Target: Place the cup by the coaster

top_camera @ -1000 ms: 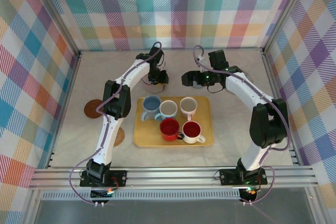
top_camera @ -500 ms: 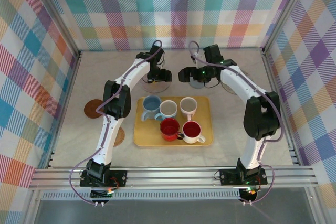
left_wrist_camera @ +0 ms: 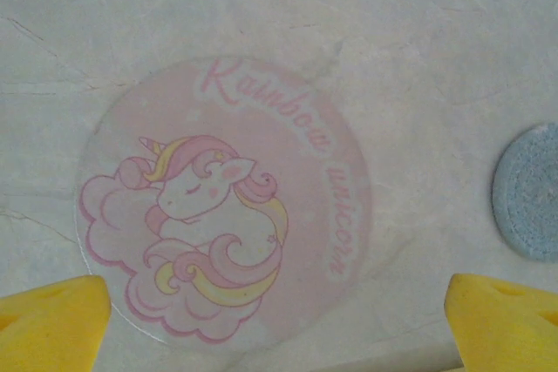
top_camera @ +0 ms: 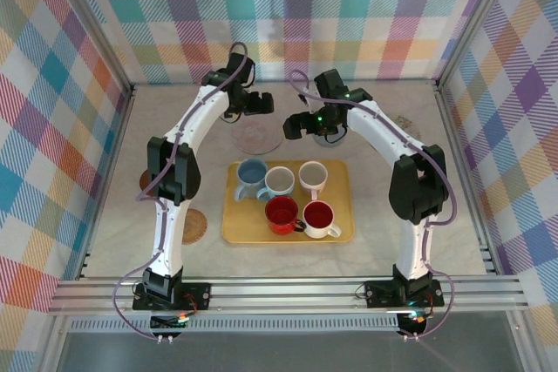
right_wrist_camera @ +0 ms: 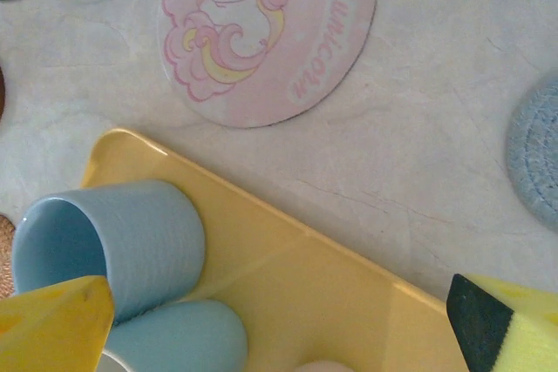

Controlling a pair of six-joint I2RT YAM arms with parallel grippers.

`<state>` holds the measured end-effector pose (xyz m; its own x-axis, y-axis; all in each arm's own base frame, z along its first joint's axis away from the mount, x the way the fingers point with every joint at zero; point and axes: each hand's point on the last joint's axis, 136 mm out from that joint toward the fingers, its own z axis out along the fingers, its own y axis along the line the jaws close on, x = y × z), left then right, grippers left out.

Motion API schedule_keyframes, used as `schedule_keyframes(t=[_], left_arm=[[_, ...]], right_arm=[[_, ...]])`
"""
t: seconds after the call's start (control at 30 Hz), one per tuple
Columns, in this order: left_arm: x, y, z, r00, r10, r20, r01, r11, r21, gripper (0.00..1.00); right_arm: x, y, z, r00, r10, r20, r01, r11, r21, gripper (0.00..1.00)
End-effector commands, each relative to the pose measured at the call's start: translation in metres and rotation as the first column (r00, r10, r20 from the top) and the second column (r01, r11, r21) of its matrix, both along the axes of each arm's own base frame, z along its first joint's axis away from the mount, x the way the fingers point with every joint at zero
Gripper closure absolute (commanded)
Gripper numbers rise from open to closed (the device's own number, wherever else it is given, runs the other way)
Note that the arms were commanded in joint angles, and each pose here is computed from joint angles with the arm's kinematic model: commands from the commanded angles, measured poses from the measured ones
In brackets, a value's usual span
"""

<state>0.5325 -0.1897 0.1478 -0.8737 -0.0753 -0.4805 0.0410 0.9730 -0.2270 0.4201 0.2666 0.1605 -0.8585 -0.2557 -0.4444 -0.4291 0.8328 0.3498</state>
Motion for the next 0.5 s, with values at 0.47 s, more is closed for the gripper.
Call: schedule_keyframes(t=[0.47], left_arm=[[-0.06,0.131,-0.002,0.963,0.269,-0.032,-0.266,0.961,0.076,0.0]], right_arm=[[0.041,0.047,-0.048,0.995,-0.096,-0.024,0.095,0.994,-0.054,0.12]])
